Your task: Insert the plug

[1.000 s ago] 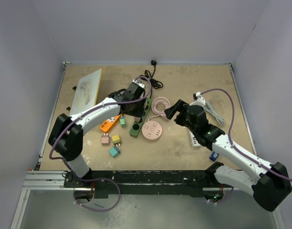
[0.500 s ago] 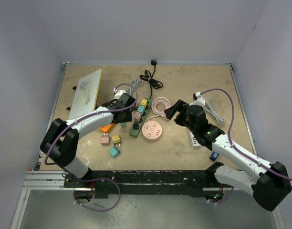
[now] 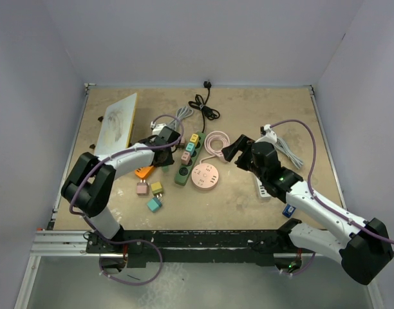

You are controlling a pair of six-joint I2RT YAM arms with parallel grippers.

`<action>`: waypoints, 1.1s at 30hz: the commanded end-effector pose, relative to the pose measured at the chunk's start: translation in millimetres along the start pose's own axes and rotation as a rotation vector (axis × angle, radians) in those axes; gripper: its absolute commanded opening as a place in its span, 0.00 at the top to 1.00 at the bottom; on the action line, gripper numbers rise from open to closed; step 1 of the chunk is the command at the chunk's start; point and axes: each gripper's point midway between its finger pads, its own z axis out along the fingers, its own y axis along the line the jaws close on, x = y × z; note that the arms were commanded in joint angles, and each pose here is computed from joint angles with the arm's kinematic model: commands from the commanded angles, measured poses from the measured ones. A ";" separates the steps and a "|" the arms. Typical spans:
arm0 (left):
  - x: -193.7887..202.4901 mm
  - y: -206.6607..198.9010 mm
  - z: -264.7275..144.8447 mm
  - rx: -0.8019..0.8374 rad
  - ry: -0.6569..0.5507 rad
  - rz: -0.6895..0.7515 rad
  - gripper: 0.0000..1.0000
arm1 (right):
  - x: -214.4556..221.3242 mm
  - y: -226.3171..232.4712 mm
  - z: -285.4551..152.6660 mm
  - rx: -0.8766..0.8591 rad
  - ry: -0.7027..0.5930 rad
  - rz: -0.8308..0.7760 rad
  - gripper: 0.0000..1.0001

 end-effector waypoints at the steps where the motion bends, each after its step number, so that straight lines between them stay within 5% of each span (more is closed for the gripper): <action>1: -8.5 -4.2 2.0 0.022 -0.031 -0.019 0.76 | -12.6 6.0 -2.5 -0.005 -0.039 0.021 0.18; 9: -60.6 -25.1 -54.0 0.180 -0.171 0.013 0.86 | -13.9 16.9 -1.2 -0.059 -0.034 -0.030 0.18; 16: -106.6 -70.7 -140.8 0.534 -0.329 0.127 0.86 | -21.2 90.7 -25.5 -0.451 -0.017 -0.326 0.24; 23: -96.6 -124.6 -245.6 1.077 -0.366 0.313 0.86 | -17.4 149.7 -71.7 -0.808 0.034 -0.503 0.20; 33: -76.7 -130.5 -341.3 1.486 -0.418 0.432 0.86 | -20.0 182.9 -108.9 -1.022 0.056 -0.485 0.21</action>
